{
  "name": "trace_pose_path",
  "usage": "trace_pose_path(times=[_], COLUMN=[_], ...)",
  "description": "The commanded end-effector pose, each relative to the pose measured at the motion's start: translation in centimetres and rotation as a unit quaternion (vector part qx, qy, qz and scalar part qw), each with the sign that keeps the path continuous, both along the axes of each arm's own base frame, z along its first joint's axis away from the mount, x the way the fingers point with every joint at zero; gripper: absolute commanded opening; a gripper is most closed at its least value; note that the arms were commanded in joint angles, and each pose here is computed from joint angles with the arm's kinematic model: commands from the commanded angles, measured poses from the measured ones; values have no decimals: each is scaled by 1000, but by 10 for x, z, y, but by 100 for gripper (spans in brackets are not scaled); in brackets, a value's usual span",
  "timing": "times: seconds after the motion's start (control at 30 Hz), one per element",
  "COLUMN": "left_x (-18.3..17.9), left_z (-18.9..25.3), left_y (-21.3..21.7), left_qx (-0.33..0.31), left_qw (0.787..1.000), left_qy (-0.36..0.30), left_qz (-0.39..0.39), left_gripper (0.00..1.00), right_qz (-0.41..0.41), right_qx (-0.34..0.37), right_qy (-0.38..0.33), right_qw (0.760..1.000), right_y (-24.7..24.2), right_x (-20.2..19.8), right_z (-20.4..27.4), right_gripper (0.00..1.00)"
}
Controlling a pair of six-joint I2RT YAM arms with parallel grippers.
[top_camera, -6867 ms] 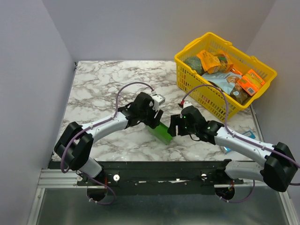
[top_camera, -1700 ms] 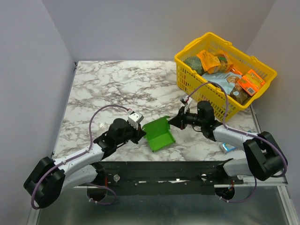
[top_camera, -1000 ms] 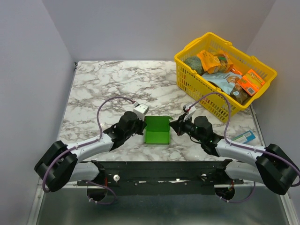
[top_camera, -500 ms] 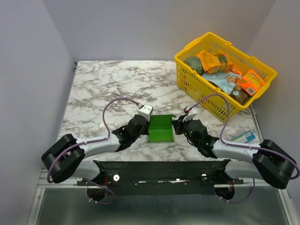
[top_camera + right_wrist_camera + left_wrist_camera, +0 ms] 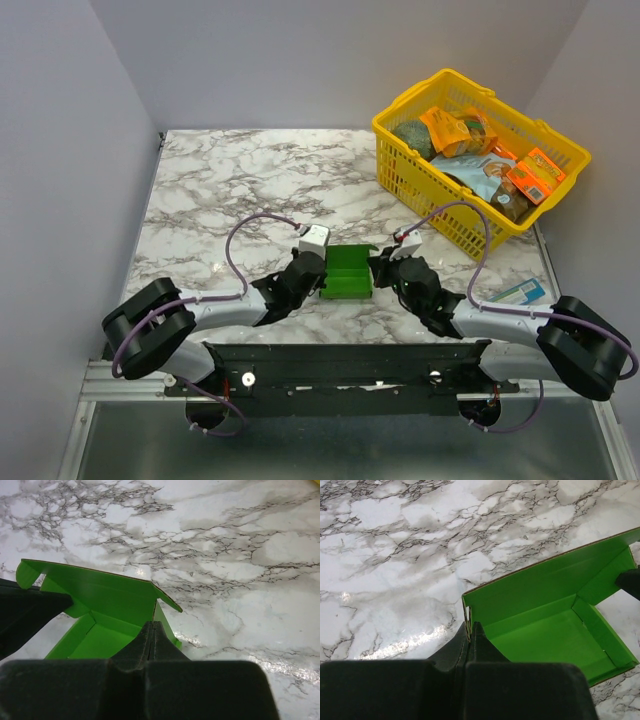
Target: Fold the paper box
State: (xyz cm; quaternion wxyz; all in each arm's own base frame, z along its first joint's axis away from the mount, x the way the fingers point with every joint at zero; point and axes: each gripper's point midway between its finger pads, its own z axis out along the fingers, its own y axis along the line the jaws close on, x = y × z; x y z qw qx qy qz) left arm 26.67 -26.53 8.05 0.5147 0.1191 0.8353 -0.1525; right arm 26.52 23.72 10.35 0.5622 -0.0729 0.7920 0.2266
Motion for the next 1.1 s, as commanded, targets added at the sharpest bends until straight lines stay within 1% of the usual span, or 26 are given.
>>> trace_pose_path(times=[0.0, 0.23, 0.33, 0.4, 0.47, 0.5, 0.6, 0.63, 0.7, 0.73, 0.8, 0.93, 1.07], left_x=[-9, -12, -10, -6, 0, 3, 14, 19, 23, 24, 24, 24, 21], left_z=[16, 17, 23, 28, 35, 38, 45, 50, 44, 48, 38, 30, 20], left_y=[-38, -41, -37, -32, -31, -30, -28, -29, -28, -32, -35, -41, -38], left_qx=[-62, -63, -58, -41, -34, -21, -16, -20, -21, -33, -34, -57, -72], left_qw=[998, 998, 998, 999, 998, 998, 997, 995, 995, 994, 994, 993, 993], left_qy=[5, 8, -7, -27, -47, -59, -80, -93, -96, -106, -103, -99, -90], left_qz=[-20, -5, 0, 0, 2, -2, 2, 1, -3, -7, -12, -13, -5], left_gripper=[0, 0, 0, 0, 0, 0, 0, 0, 0, 0, 0, 0, 0], right_qz=[40, 40, 35, 28, 9, 7, 2, 1, 1, 5, 10, 12, 13], right_qx=[51, 50, 55, 56, 57, 55, 54, 60, 58, 58, 53, 48, 46], right_qy=[-3, -3, -8, -15, -28, -33, -50, -60, -64, -64, -61, -52, -35], right_qw=[998, 998, 998, 998, 998, 998, 997, 996, 996, 996, 997, 997, 998], right_y=[29, 32, 32, 32, 30, 33, 38, 40, 42, 45, 46, 44, 43], right_x=[-10, -12, -10, -6, 3, 6, 15, 17, 20, 20, 19, 16, 13], right_z=[19, 21, 27, 32, 38, 41, 48, 53, 53, 50, 44, 35, 25], right_gripper=[1, 1, 1, 1, 1, 1, 1, 1, 1, 1, 1, 1, 1])
